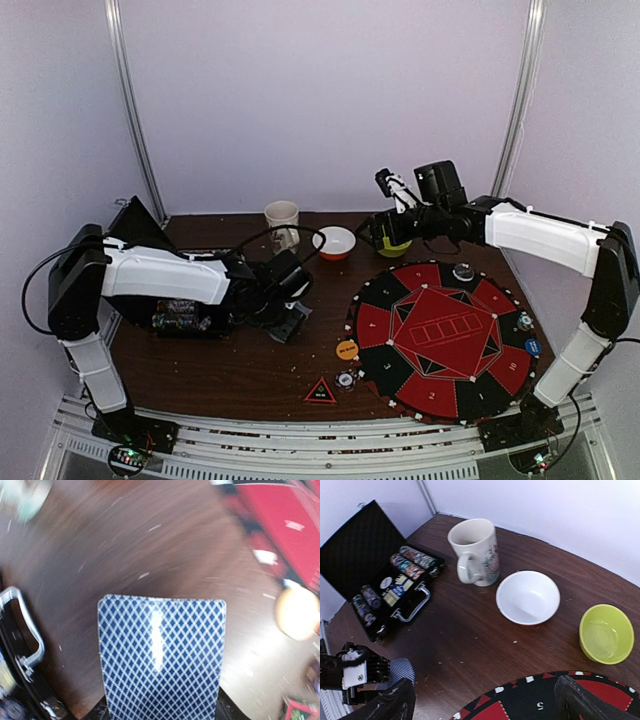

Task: Distribute texas hold em gaming equipment
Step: Pick up the poker card from the center of the board, then pick up the poker card from the face-down deck piles.

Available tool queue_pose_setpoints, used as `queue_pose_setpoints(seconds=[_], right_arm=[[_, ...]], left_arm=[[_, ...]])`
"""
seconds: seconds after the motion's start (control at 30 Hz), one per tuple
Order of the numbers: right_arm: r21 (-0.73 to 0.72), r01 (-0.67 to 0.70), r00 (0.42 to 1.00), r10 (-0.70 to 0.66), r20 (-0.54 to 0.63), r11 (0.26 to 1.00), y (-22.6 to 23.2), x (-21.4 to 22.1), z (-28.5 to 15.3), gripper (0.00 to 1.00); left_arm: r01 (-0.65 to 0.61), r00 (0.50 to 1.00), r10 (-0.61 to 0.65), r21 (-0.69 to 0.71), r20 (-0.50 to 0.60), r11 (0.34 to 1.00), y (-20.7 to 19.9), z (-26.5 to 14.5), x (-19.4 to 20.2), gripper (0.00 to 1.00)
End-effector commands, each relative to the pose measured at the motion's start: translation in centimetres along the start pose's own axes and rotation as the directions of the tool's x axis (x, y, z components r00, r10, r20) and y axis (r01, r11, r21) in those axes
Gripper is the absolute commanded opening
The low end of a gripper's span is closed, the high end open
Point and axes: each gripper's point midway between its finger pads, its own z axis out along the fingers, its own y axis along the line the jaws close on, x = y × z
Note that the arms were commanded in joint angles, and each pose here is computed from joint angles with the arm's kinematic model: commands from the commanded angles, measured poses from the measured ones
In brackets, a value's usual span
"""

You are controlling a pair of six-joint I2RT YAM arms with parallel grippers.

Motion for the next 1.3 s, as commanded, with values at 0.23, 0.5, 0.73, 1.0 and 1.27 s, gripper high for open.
queue_pose_setpoints(seconds=[0.23,0.5,0.73,1.0,1.27], right_arm=[[-0.457,-0.163,0.986,0.155,-0.055,0.874,5.9,-0.7,-3.9,0.99],[-0.571,-0.189,0.978,0.098,-0.186,0.799,10.8,2.5,-1.9,0.94],[-0.642,-0.199,0.965,0.034,-0.260,0.741,14.6,5.1,-0.4,0.95],[-0.634,-0.225,0.955,0.041,-0.292,0.740,16.0,5.8,2.0,0.92],[-0.582,-0.238,0.944,0.044,-0.327,0.778,15.7,6.5,3.6,0.83]], left_arm=[[-0.409,0.898,0.353,0.205,0.261,0.889,-3.9,-11.0,-4.6,0.49],[-0.483,0.841,0.408,0.154,0.356,0.862,-3.9,-14.0,-6.4,0.49],[-0.495,0.829,0.427,0.118,0.362,0.861,-3.6,-14.3,-7.1,0.48],[-0.505,0.825,0.435,0.123,0.359,0.855,-3.7,-14.1,-6.9,0.48],[-0.515,0.815,0.457,0.086,0.356,0.853,-3.2,-14.1,-7.1,0.46]])
